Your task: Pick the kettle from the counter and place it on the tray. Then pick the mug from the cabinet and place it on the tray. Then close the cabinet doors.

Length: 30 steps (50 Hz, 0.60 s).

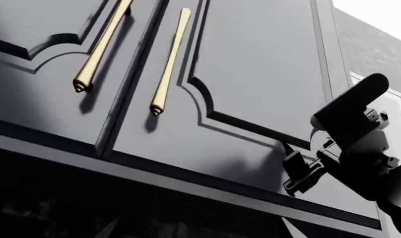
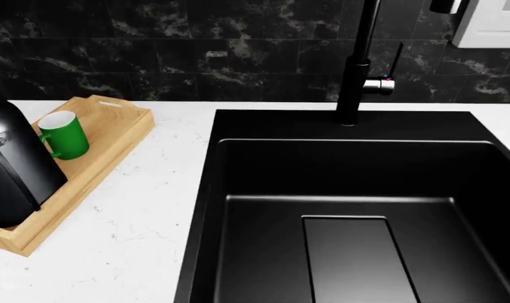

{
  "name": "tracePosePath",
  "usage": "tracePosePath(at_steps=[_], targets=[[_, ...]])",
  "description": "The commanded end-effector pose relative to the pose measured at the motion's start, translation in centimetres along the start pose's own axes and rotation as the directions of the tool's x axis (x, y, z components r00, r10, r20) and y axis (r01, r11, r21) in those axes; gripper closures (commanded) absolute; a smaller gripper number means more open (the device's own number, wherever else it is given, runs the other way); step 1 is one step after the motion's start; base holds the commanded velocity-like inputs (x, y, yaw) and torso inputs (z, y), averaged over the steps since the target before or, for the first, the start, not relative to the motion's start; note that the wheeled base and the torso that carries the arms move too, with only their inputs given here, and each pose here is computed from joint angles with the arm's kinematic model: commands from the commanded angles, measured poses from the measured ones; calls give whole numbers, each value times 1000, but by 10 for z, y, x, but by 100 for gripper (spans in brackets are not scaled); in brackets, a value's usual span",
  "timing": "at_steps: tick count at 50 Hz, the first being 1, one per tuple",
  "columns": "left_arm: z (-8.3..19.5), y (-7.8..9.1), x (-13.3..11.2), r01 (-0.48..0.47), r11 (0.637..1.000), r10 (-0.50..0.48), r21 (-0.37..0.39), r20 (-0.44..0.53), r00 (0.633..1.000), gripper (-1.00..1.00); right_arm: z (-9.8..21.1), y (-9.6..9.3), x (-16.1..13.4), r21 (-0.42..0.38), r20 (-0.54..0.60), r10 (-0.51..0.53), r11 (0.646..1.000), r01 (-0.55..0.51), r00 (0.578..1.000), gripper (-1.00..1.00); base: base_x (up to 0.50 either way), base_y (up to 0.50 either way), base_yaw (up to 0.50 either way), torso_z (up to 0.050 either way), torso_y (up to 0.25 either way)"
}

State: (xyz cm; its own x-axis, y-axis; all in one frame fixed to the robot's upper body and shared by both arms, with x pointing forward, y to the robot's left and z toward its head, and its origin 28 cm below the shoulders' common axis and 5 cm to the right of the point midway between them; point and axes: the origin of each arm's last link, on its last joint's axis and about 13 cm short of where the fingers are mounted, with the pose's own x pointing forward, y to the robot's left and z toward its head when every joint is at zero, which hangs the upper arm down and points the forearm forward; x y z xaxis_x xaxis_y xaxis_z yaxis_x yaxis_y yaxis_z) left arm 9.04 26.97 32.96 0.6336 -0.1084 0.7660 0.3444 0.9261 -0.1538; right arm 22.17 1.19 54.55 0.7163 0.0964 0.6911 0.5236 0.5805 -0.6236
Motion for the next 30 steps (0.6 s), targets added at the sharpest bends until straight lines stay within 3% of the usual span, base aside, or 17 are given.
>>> tracePosePath(at_steps=[1,13,30], targets=[[-2,2,-1,-8,1000,8,-1,-3,1000,-100,-40,58,0,17,-168,385,922,-388,908,-100,0,0,0,0,0],[-2,2,-2,-11,1000,11,-1,-4,1000,-100,-39,54,0,13,-164,370,928,-373,914,-100,6,0,-1,0,0],[-1,2,-1,-13,1000,13,-4,-1,1000,-100,-23,13,-5,80,-90,311,949,-305,946,-100,4,-1,-2,0,0]])
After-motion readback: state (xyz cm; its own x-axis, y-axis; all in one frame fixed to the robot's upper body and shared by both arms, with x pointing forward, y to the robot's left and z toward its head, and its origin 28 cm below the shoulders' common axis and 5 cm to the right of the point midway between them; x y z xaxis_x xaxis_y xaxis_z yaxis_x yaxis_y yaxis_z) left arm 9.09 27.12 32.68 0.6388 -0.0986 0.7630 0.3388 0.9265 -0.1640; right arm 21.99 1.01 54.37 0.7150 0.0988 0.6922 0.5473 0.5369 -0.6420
